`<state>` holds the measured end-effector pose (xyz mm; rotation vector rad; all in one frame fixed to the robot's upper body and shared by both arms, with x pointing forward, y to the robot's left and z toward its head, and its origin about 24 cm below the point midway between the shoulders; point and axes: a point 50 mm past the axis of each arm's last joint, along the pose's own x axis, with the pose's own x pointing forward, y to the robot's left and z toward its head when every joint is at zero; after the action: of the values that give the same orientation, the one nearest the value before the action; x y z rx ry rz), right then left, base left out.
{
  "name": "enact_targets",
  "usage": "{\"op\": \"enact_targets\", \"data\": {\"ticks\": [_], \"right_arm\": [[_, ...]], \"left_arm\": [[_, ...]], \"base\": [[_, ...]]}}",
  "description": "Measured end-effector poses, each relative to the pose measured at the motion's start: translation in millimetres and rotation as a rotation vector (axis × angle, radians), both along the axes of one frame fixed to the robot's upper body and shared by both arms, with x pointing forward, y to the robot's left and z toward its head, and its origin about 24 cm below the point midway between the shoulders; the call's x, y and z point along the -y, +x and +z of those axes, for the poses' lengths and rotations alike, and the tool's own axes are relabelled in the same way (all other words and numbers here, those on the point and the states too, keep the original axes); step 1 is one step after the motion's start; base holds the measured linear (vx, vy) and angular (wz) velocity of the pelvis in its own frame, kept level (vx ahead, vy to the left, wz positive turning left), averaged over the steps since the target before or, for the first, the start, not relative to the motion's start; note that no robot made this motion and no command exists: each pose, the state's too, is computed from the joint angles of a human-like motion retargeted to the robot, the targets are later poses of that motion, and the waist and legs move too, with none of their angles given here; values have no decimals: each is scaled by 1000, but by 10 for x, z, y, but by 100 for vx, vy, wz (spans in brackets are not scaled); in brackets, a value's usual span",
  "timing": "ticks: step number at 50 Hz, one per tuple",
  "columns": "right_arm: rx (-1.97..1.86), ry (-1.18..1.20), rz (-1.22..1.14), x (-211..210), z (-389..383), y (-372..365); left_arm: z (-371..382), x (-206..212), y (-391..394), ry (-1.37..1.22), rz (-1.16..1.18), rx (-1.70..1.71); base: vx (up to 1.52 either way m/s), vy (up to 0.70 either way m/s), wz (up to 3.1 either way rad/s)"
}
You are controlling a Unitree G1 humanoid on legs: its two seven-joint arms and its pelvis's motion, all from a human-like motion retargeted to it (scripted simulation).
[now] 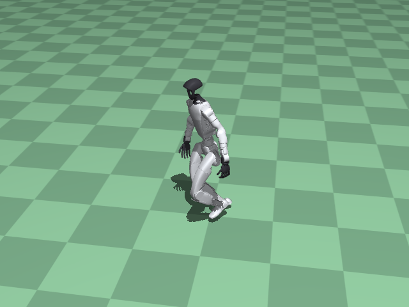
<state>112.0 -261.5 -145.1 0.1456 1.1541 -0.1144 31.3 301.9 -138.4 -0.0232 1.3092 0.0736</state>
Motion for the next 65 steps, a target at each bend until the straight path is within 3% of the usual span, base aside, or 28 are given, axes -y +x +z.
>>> {"op": "enact_targets", "data": {"ticks": [7, 13, 22, 28, 36, 44, 49, 53, 57, 65], "right_arm": [[53, -112, -109, 196, 72, 42], [33, -231, -182, 331, 72, -150], [138, -328, -124, 334, 179, 96], [172, -366, 11, 269, 214, 226], [99, -362, 49, 253, 130, -42], [59, -512, 17, 782, 343, -116], [51, -600, 21, 1063, 497, -197], [5, -615, 60, 1067, 463, -387], [-57, -546, 157, 814, 280, -607], [-184, -412, 188, 484, 84, -1076]], "left_arm": [[37, -184, -43, 117, 251, 62], [130, -205, 404, 228, 366, 261], [1087, -30, 1984, 358, 194, 890], [1512, 199, 2464, 412, 19, 1066], [1065, 150, 2136, 390, -99, 865], [741, -466, 1427, 492, 81, 564], [570, -645, 937, 521, 179, 411], [682, -697, 970, 561, 194, 482], [1043, -354, 1599, 519, 108, 801], [1521, 985, 2197, 128, -310, 1216]], "base": [[35, 8, -30], [54, 18, 40], [66, 7, 32], [83, -4, 1], [88, -4, -36], [94, 12, 3], [95, 18, 43], [99, 18, -9], [104, 20, 20], [111, 13, 99]]}}
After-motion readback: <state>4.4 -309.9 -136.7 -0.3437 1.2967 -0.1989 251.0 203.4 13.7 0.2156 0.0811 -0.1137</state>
